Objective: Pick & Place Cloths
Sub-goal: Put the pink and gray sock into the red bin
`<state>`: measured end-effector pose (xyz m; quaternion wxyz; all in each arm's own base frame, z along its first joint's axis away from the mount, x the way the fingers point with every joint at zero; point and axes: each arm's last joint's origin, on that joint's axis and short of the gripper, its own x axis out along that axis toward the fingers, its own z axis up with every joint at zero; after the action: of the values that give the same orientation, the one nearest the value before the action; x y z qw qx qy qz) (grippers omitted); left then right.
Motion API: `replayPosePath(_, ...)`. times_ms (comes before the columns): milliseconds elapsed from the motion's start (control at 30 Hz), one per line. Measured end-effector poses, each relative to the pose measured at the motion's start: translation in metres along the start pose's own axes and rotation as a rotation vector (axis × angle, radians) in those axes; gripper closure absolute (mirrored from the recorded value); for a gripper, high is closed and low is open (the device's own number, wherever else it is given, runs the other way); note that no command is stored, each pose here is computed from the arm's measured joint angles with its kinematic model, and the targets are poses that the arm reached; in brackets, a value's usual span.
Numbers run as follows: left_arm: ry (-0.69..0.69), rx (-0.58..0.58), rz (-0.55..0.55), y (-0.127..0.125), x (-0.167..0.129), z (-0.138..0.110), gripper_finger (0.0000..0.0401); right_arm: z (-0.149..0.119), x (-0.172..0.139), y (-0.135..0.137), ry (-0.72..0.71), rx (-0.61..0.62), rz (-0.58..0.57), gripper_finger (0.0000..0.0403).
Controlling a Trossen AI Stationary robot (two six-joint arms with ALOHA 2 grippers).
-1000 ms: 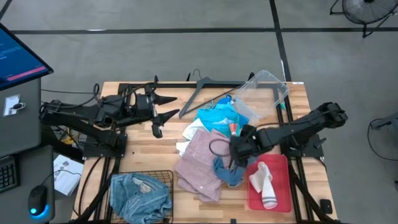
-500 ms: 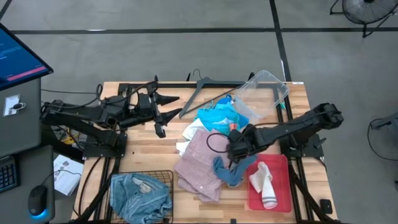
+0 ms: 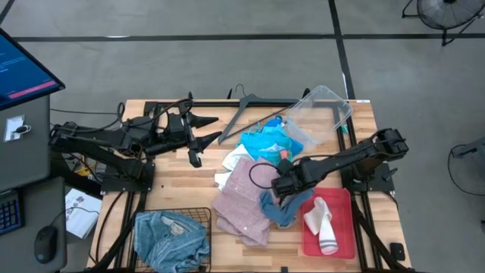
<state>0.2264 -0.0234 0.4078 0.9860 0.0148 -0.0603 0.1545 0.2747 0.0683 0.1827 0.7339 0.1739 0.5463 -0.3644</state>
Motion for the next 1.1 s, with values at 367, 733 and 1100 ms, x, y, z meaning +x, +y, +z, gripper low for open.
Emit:
replayPosePath(367,0.000,0.001,0.000,0.000,0.000,0.000,0.0215,0.019,-0.079,-0.030,-0.182,0.124,0.216,0.0396)
replayPosePath(733,0.001,0.033,-0.001,0.000,0.000,0.000,0.0215,0.041,-0.204,-0.107,-0.656,0.096,0.382,0.0401)
replayPosePath(1100,0.001,0.039,-0.003,-0.001,0.000,0.000,0.0215,-0.019,-0.232,-0.120,-0.605,-0.216,0.633,0.0402)
